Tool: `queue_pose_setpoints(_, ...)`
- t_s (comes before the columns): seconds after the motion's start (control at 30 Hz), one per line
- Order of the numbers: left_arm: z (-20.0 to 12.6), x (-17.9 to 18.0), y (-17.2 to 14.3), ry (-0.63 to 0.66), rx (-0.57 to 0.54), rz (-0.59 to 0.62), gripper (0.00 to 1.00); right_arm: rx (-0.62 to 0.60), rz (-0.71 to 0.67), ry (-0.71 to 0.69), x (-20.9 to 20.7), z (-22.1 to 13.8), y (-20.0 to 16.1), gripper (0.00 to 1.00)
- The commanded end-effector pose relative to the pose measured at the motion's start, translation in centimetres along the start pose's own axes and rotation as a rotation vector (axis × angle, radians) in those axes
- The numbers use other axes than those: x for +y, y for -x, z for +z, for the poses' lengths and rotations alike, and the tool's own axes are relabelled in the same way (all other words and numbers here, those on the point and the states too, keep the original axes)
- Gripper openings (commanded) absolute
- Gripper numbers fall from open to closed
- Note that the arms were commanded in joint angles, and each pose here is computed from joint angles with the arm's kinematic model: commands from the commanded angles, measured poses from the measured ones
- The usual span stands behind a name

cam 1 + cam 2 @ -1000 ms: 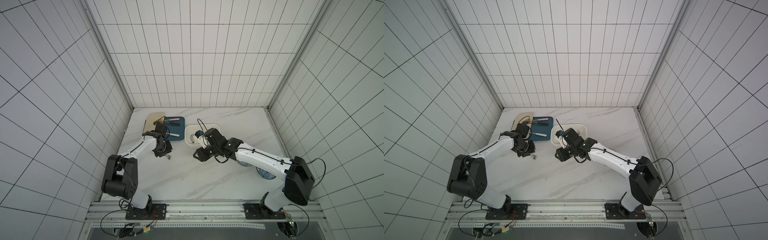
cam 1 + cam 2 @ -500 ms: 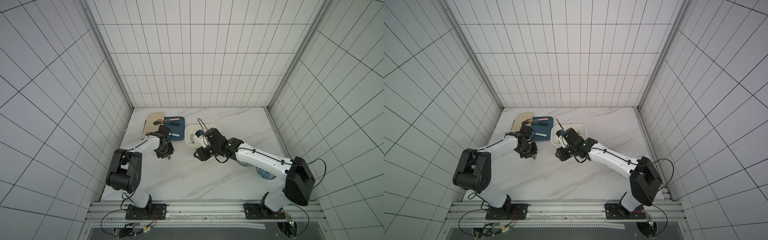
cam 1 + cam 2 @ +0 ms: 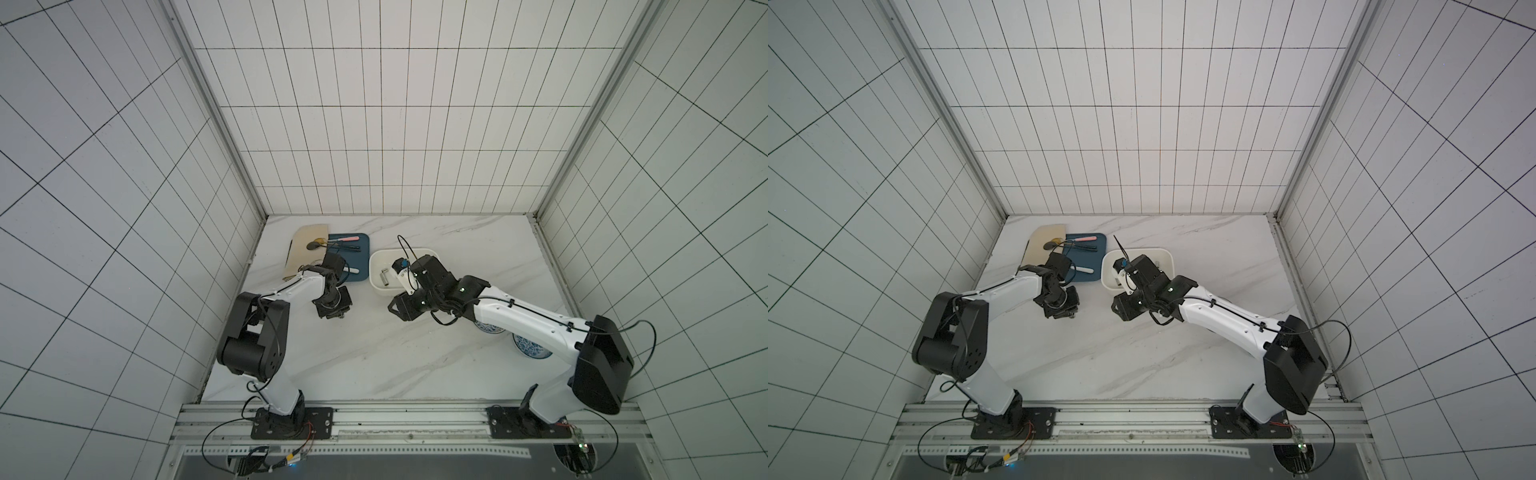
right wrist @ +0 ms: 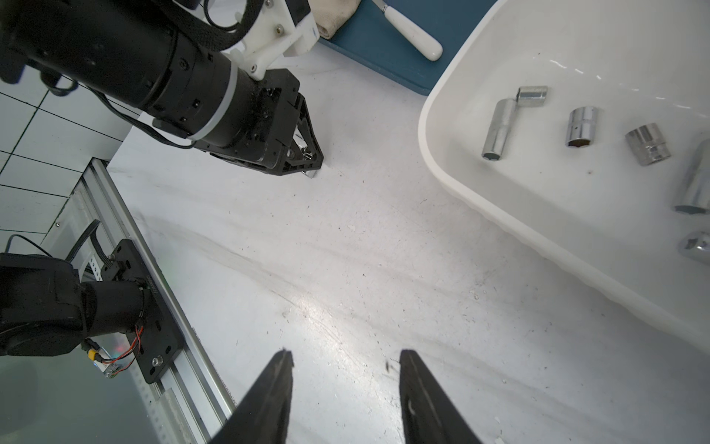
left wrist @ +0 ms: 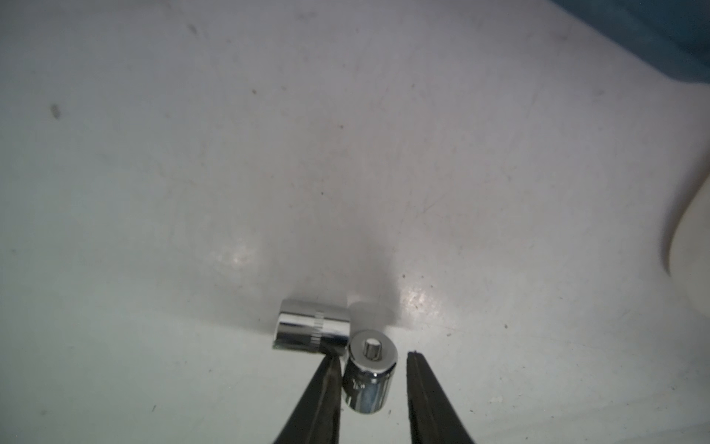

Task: Put the socket on the desktop into the storage box
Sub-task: Pick up the socket head from the center of the board.

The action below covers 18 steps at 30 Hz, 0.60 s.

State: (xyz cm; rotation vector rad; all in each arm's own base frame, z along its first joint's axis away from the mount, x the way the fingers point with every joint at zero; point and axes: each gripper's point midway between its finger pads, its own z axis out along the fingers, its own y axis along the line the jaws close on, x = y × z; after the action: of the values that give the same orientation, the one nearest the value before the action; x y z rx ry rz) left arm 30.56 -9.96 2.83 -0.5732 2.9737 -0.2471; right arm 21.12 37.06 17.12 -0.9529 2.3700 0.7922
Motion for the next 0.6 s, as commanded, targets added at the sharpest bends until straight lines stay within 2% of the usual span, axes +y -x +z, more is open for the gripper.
queue_pose_setpoints(0.0, 0.3, -0.3, 0.7, 0.012, -0.020, 0.000, 0.32, -0.019, -0.007, -0.007, 0.1, -0.6, 0.0, 0.48)
queue_pose_setpoints(0.37, 1.0, -0.5, 0.4, 0.031, -0.004, 0.016, 0.29, -0.018, -0.003, -0.016, -0.2, -0.6, -0.3, 0.48)
queue_pose_setpoints(0.47, 1.2, -0.6, 0.3, 0.035, 0.002, 0.023, 0.22, -0.022, -0.004, -0.023, -0.3, -0.7, -0.3, 0.48)
queue_pose_setpoints(0.57, 1.3, -0.6, 0.2, 0.039, 0.005, 0.026, 0.21, -0.023, -0.002, -0.025, -0.5, -0.8, -0.4, 0.48)
